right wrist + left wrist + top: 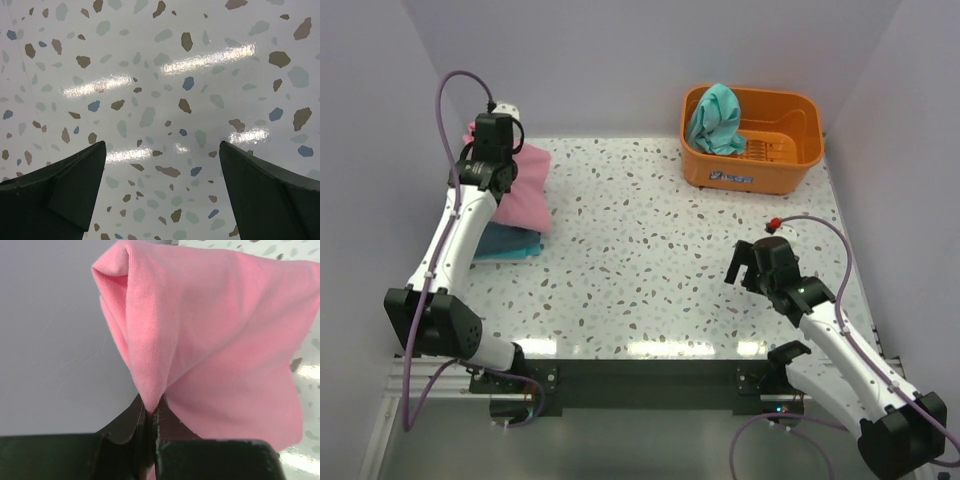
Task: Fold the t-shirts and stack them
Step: Neatly place the folded tshirt to the corner
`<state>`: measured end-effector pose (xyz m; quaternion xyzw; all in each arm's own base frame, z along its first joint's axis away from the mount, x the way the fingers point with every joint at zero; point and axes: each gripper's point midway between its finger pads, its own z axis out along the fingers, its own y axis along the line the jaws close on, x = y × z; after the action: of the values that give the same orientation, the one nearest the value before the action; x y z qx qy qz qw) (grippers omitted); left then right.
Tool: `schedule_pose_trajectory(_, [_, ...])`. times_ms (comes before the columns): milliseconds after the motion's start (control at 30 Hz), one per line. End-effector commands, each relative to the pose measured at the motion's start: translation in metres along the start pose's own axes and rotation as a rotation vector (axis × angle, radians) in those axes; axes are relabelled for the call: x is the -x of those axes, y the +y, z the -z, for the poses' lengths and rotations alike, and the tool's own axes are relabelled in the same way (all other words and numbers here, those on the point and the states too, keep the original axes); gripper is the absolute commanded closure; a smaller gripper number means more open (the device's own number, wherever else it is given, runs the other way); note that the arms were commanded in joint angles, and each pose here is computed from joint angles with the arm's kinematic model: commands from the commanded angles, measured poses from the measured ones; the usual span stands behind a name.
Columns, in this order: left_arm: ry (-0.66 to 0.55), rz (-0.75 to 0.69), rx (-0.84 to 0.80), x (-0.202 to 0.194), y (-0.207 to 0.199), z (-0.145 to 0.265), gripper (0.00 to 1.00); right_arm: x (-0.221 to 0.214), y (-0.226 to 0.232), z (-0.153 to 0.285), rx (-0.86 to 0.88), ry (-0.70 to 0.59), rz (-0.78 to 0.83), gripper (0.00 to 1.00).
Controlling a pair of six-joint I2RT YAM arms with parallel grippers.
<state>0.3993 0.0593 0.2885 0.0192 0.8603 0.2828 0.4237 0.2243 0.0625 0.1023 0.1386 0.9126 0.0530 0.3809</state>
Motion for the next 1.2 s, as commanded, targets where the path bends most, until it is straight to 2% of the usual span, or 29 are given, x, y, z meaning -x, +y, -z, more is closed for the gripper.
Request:
schedule_pose_trajectory(0, [-0.04,0.087,0.168,0.001,0.038,-0.006,1.0,0.011,0.003,0.0,-0.012,-0.026,-0.016,0.01])
schedule_pose_trajectory(67, [-0.001,0.11,0.295,-0.013,0.055,-0.021,1.0,0.011,0.002,-0.002,-0.016,-0.033,-0.023,0.01])
schedule_pose_trajectory(167, [0.07,0.077,0.346,-0.03,0.052,-0.046,1.0,0.011,0.003,-0.003,-0.014,-0.031,-0.025,0.01])
schedule_pose_trajectory(200, [0.083,0.072,0.344,-0.033,0.048,-0.053,0.93,0.012,0.002,-0.002,-0.017,-0.034,-0.023,0.01])
schedule_pose_trajectory(233, [0.117,0.066,0.351,-0.039,0.043,-0.063,0.75,0.012,0.0,-0.003,-0.03,-0.034,-0.021,0.01])
schedule_pose_trajectory(300, [0.148,0.078,0.417,-0.041,0.052,-0.068,0.8,0.013,-0.002,-0.002,-0.039,-0.04,-0.02,0.01])
schedule_pose_trajectory(333, [0.157,0.079,0.445,-0.042,0.054,-0.069,0.67,0.012,-0.003,-0.002,-0.046,-0.038,-0.02,0.01])
schedule_pose_trajectory(400, [0.195,0.132,0.543,-0.05,0.077,-0.074,0.01,0.013,-0.003,-0.001,-0.044,-0.039,-0.019,0.01])
schedule_pose_trajectory(467, [0.228,0.152,0.563,-0.055,0.08,-0.075,0.0,0.014,-0.003,-0.001,-0.044,-0.041,-0.019,0.01])
schedule_pose_trajectory(567, [0.203,0.239,0.55,-0.039,0.085,-0.068,0.0,0.014,-0.004,0.001,-0.049,-0.039,-0.013,0.01])
schedule_pose_trajectory(600, [0.162,0.309,0.502,-0.024,0.084,-0.065,0.0,0.015,-0.005,0.002,-0.052,-0.041,-0.013,0.01])
schedule_pose_trajectory(700, [0.114,0.403,0.304,0.002,0.071,-0.049,0.0,0.016,-0.005,0.004,-0.05,-0.051,-0.025,0.01])
schedule_pose_trajectory(733, [0.095,0.42,0.102,0.014,0.044,-0.041,0.0,0.017,-0.005,0.005,-0.049,-0.054,-0.029,0.01])
schedule_pose_trajectory(800, [0.06,0.488,-0.08,0.026,0.016,-0.026,0.0,0.021,-0.002,0.007,-0.04,-0.06,-0.037,0.01])
schedule_pose_trajectory(867, [-0.041,0.549,-0.188,0.044,0.003,0.004,0.0,0.024,-0.002,0.01,-0.045,-0.058,-0.032,0.01])
schedule_pose_trajectory(900, [-0.021,0.542,-0.227,0.03,-0.03,0.01,0.0,0.024,-0.003,0.011,-0.052,-0.056,-0.03,0.01])
schedule_pose_trajectory(933, [-0.111,0.58,-0.248,0.043,-0.029,0.033,0.0,0.025,-0.005,0.011,-0.063,-0.062,-0.029,0.01])
schedule_pose_trajectory(967, [-0.132,0.575,-0.285,0.041,-0.044,0.042,0.0,0.026,-0.005,0.01,-0.068,-0.061,-0.024,0.01])
schedule_pose_trajectory(1000, [-0.091,0.559,-0.356,0.018,-0.082,0.047,0.0,0.028,-0.005,0.011,-0.072,-0.063,-0.019,0.01])
schedule_pose_trajectory(1033, [-0.149,0.591,-0.418,0.024,-0.09,0.063,0.0,0.027,-0.006,0.012,-0.074,-0.054,-0.012,0.01])
schedule_pose_trajectory(1067, [-0.154,0.585,-0.474,0.017,-0.106,0.07,0.0,0.029,-0.007,0.013,-0.082,-0.057,-0.003,0.01])
schedule_pose_trajectory(1100, [-0.104,0.557,-0.529,-0.013,-0.139,0.077,0.0,0.031,-0.006,0.014,-0.08,-0.06,0.0,0.01])
schedule_pose_trajectory(1133, [-0.153,0.584,-0.549,-0.013,-0.14,0.091,0.0,0.032,-0.006,0.015,-0.079,-0.062,0.002,0.01])
schedule_pose_trajectory(1167, [-0.152,0.587,-0.556,-0.024,-0.149,0.097,0.0,0.032,-0.006,0.015,-0.077,-0.067,0.002,0.01])
